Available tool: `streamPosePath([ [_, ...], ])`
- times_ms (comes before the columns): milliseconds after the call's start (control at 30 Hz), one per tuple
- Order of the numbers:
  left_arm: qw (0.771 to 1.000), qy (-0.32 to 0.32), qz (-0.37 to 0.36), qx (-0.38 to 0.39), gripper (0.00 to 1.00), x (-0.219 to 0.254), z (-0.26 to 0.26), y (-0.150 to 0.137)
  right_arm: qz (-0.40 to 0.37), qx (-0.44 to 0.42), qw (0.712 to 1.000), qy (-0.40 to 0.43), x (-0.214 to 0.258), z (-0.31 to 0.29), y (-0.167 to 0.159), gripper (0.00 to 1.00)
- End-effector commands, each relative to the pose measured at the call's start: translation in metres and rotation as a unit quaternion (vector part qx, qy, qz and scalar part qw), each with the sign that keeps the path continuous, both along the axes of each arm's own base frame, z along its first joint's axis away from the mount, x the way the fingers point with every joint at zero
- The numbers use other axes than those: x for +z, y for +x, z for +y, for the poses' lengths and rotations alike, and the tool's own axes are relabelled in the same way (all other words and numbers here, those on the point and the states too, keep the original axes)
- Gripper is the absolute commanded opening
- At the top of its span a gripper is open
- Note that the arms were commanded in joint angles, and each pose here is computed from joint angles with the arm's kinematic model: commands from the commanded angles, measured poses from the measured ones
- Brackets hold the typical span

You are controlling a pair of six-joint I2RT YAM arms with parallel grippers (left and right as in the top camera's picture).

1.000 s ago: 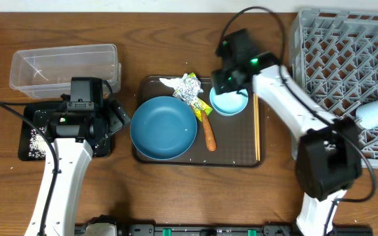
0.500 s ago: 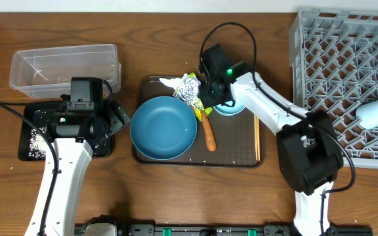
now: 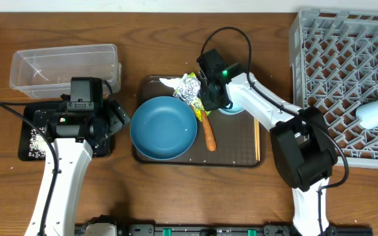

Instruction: Sort waste into correct bins and load items into the dishwasher rack

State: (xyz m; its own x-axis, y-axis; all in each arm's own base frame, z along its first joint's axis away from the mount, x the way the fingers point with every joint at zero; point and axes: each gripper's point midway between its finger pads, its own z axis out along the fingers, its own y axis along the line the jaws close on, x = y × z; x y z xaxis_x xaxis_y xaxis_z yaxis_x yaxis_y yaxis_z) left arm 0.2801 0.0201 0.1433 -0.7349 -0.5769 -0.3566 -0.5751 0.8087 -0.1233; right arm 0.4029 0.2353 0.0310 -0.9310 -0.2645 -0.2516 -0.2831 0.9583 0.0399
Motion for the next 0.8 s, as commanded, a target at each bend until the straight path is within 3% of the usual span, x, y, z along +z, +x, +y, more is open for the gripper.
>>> streamPosePath([
  [0, 1.0, 0.002, -0.017, 0.007, 1.0, 0.011, 0.003, 0.004, -0.056, -0.009, 0.998, 0.037, 0.06, 0.007, 0.019, 0.01],
  [200, 1.0, 0.002, -0.017, 0.007, 1.0, 0.011, 0.003, 0.004, -0.142, -0.037, 0.986, 0.082, 0.154, -0.013, 0.044, 0.02],
  [333, 1.0, 0.002, -0.017, 0.007, 1.0, 0.011, 0.003, 0.004, -0.211, -0.099, 0.965, 0.119, 0.219, -0.075, 0.07, 0.08],
  [467, 1.0, 0.002, -0.017, 0.007, 1.0, 0.011, 0.003, 0.004, -0.229, -0.14, 0.942, 0.202, 0.25, -0.142, 0.088, 0.01],
  [600, 1.0, 0.002, -0.017, 0.007, 1.0, 0.011, 0.003, 0.004, -0.226, -0.136, 0.905, 0.335, 0.27, -0.204, 0.097, 0.01],
  [767, 1.0, 0.002, -0.017, 0.007, 1.0, 0.011, 0.003, 0.004, -0.244, -0.133, 0.863, 0.421, 0.275, -0.278, 0.102, 0.01],
])
